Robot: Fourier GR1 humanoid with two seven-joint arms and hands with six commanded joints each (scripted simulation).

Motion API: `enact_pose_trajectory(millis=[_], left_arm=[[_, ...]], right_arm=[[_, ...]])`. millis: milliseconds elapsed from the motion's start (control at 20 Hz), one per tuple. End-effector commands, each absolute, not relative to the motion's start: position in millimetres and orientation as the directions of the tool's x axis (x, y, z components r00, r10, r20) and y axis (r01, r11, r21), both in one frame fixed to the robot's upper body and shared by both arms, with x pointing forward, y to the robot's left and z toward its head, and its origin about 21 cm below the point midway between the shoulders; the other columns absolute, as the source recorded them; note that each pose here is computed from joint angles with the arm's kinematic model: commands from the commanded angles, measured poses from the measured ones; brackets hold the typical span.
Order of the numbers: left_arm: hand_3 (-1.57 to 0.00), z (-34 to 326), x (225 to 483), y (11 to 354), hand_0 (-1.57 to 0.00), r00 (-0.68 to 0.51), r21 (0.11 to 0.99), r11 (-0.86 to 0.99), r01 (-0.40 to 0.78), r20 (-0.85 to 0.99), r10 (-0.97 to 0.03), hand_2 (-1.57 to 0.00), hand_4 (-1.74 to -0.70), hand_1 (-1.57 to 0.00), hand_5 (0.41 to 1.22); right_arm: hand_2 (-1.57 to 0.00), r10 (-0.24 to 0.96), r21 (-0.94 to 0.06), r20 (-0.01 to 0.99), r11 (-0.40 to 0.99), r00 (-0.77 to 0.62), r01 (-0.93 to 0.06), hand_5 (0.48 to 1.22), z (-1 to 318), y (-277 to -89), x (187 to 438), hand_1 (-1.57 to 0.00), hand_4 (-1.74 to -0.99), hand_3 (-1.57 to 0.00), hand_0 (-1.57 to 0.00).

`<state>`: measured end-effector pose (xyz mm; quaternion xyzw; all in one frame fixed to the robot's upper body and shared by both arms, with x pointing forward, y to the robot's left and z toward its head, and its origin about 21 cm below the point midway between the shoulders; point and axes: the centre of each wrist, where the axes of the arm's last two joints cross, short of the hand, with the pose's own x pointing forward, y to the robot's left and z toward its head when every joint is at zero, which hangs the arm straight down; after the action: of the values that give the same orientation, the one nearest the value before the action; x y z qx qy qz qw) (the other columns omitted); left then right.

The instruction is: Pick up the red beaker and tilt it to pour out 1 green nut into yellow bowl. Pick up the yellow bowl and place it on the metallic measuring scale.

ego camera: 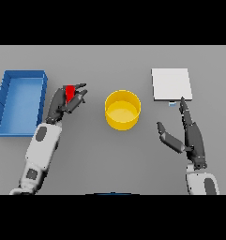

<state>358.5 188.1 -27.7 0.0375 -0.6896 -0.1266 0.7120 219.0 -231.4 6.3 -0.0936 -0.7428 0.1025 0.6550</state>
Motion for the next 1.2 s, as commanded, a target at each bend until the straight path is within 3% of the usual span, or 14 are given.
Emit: enact_pose_trajectory(millis=[0, 250, 400, 700, 1000, 1150], left_arm=[[-1.38, -26.3, 359.3, 186.3, -1.42, 0.031, 0.224, 0.968, 0.115, 0.973, -0.229, -1.43, -1.55, -1.42, 1.159], [-1.51, -9.4, 363.5, 183.9, -1.52, -0.055, 0.148, 0.988, 0.052, 0.988, -0.145, -1.52, -1.68, -1.52, 1.122], [-1.54, 10.6, 365.0, 186.0, -1.55, -0.109, 0.183, 0.982, 0.052, 0.978, -0.177, -1.55, -1.71, -1.55, 1.114], [-1.56, 48.4, 371.8, 173.1, -1.56, -0.141, 0.487, 0.857, 0.169, 0.872, -0.468, -1.56, -1.73, -1.56, 1.125], [-1.56, 59.2, 376.7, 151.8, -1.57, -0.154, 0.628, 0.751, 0.204, 0.778, -0.609, -1.57, -1.73, -1.57, 1.114], [-1.57, 70.5, 379.9, 140.2, -1.57, -0.189, 0.787, 0.586, 0.192, 0.616, -0.765, -1.57, -1.74, -1.57, 1.131]], right_arm=[[0.0, 0.271, -0.272, 0.955, 0.962, -0.122, 0.002, 0.644, 7.7, -233.9, 219.4, 0.0, -1.258, 0.0, 0.0], [0.0, 0.286, -0.286, 0.951, 0.958, -0.116, 0.011, 0.646, 7.4, -234.8, 219.8, 0.0, -1.258, 0.0, 0.0], [0.0, 0.294, -0.296, 0.946, 0.955, -0.139, 0.007, 0.652, 8.3, -234.8, 220.6, 0.0, -1.263, 0.0, 0.0], [0.0, 0.32, -0.322, 0.937, 0.947, -0.137, 0.012, 0.671, 8.1, -235.3, 219.8, 0.0, -1.256, 0.0, 0.0], [0.0, 0.317, -0.319, 0.941, 0.948, -0.121, 0.001, 0.68, 9.4, -229.0, 218.7, 0.0, -1.254, 0.0, 0.0], [0.0, 0.314, -0.316, 0.943, 0.949, -0.113, -0.004, 0.685, 10.4, -231.0, 219.2, 0.0, -1.252, 0.0, 0.0]])
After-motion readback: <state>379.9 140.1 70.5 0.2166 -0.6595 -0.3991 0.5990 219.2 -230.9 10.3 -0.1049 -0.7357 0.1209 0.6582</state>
